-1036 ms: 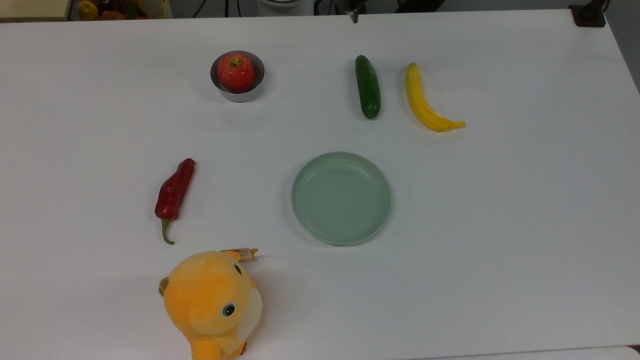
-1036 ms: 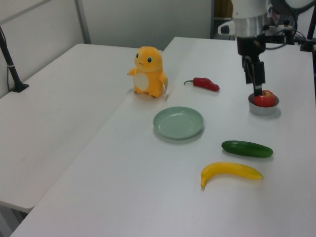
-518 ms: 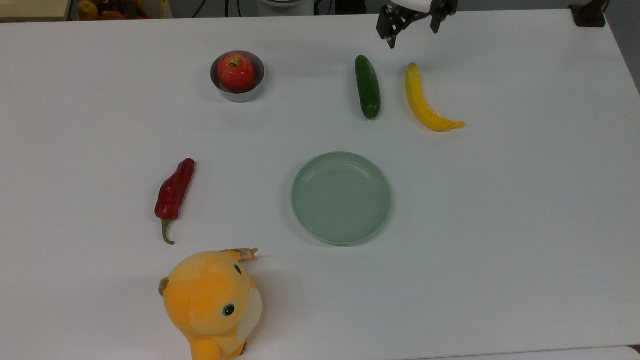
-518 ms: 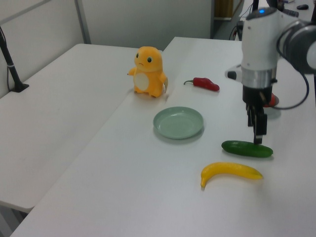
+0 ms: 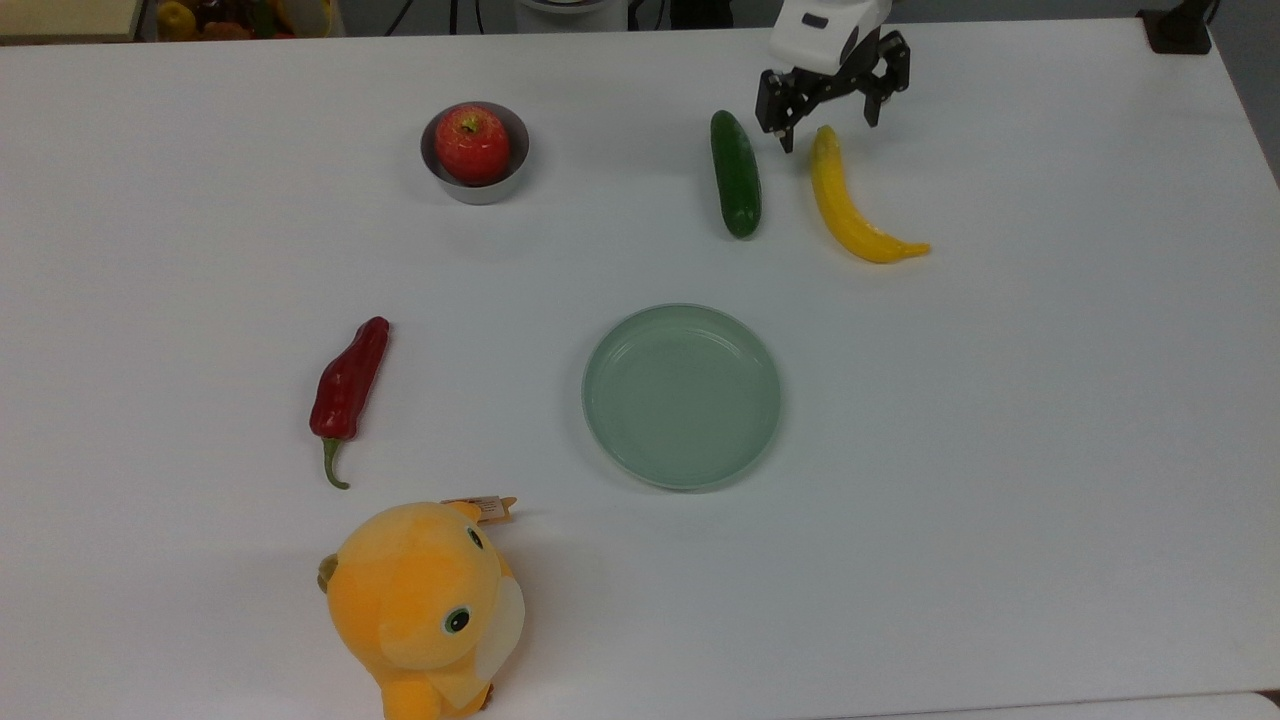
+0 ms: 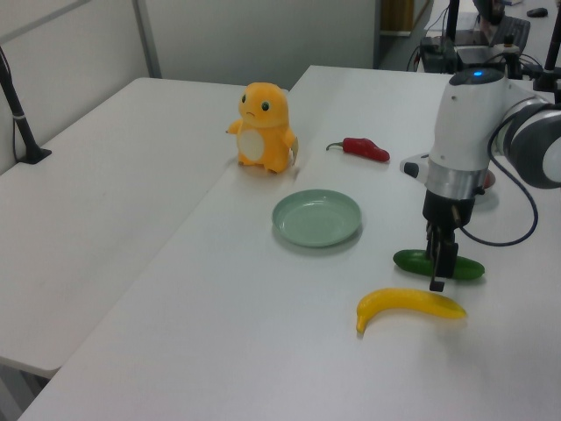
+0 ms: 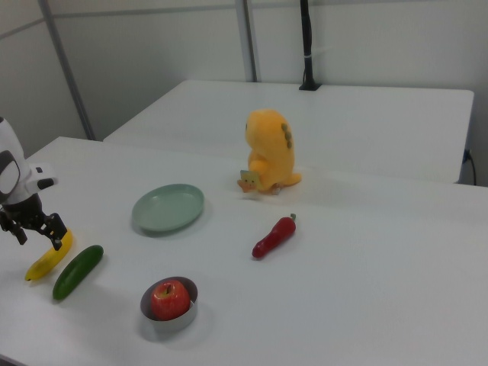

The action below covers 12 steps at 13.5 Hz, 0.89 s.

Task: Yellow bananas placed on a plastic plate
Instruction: 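Move the open gripper over the yellow banana and lower it, then close the gripper on the yellow banana and lift it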

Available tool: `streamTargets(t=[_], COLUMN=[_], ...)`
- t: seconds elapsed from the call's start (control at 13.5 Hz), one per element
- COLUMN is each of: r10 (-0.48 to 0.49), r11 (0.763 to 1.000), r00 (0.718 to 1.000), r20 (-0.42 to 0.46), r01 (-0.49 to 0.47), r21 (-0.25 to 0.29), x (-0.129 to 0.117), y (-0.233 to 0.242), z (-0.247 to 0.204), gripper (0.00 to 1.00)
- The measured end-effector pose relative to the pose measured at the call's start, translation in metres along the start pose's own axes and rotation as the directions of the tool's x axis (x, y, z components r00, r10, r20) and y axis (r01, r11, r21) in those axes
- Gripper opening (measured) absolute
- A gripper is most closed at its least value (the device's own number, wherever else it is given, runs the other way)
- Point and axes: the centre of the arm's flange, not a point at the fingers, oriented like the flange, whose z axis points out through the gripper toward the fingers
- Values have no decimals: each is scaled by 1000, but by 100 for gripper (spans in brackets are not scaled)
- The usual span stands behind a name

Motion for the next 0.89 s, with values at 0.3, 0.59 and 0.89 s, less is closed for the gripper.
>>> streamTargets(t=[0.3, 0.59, 0.89], r10=[26, 25, 27], r11=[998, 998, 998], r00=[1000, 1000, 1000], r20=[-13, 0, -6], r01=[-27, -25, -27], r21=[-48, -61, -60], x=[5, 4, 6], y=[3, 3, 3], z=[43, 60, 57], gripper=[100, 74, 32])
